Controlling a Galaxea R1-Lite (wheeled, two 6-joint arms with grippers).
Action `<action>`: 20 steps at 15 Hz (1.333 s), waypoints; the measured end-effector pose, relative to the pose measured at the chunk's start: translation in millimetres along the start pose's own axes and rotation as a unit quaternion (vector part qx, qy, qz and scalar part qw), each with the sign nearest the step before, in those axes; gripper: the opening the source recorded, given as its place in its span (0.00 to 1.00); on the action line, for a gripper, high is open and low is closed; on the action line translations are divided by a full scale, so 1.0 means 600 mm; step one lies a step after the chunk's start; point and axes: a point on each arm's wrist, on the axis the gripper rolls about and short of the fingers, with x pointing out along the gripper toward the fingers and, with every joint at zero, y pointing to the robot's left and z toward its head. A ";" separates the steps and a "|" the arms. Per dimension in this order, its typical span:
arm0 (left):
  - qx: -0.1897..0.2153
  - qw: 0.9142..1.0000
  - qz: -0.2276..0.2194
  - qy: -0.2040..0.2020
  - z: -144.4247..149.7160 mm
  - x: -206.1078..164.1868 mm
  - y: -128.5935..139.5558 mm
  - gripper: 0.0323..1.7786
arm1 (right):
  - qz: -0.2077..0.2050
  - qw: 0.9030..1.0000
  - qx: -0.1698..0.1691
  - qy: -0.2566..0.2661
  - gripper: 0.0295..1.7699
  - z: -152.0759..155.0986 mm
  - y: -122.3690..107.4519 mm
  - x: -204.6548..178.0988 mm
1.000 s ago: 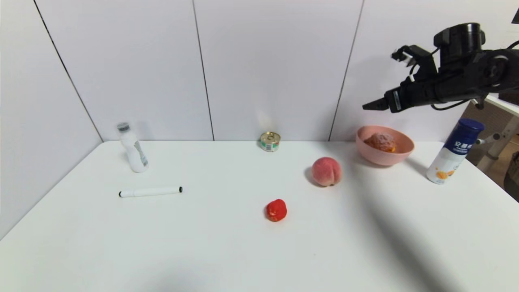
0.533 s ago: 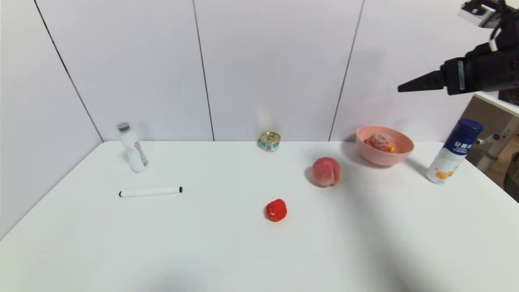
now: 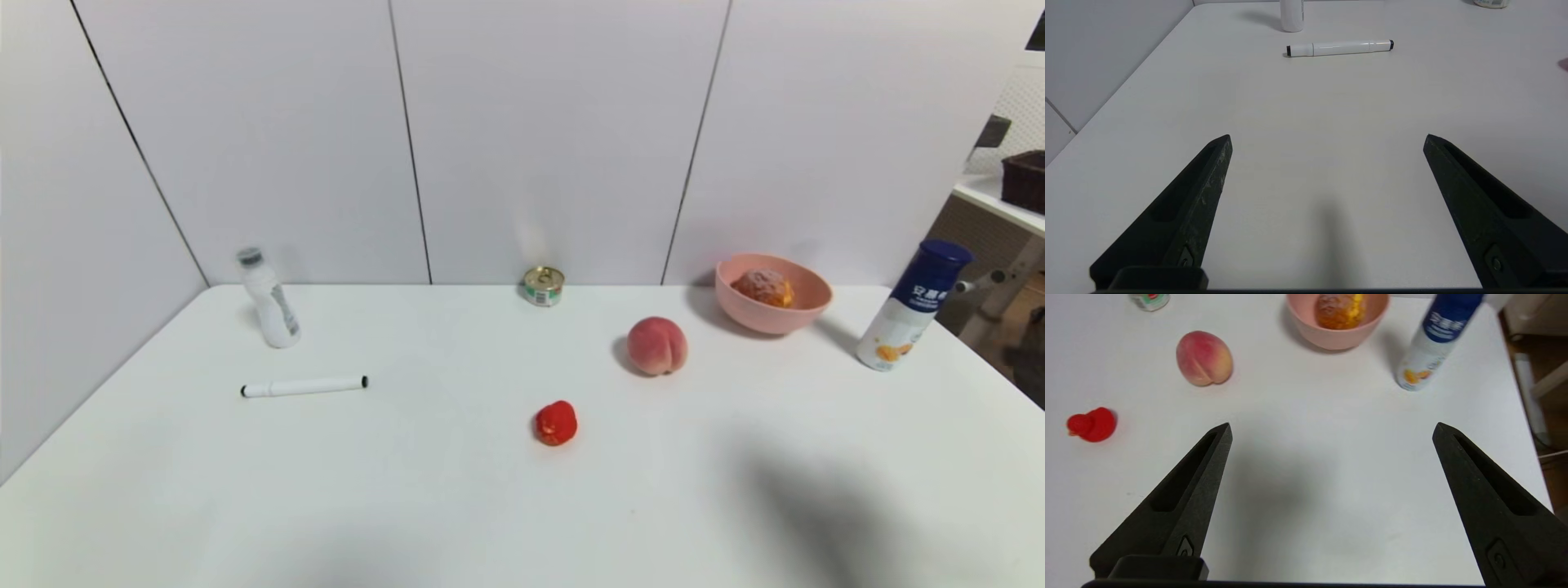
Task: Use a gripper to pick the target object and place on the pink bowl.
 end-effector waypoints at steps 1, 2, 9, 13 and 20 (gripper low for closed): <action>0.000 1.000 0.000 0.000 0.000 0.000 0.000 0.95 | -0.022 1.000 0.003 -0.020 0.96 -0.040 0.000 -0.020; 0.000 1.000 0.000 0.000 0.000 0.000 0.000 0.95 | -0.039 0.998 0.008 -0.041 0.96 -0.077 0.000 -0.035; 0.000 1.000 0.000 0.000 0.000 0.000 0.000 0.95 | -0.043 0.990 0.025 -0.130 0.96 -0.317 0.008 -0.068; 0.000 1.000 0.000 0.000 0.000 0.000 0.000 0.95 | -0.001 0.987 0.015 -0.160 0.96 -0.359 0.013 -0.076; 0.000 1.000 0.000 0.000 0.000 0.000 0.000 0.95 | -0.001 0.984 0.016 -0.178 0.96 -0.364 0.013 -0.080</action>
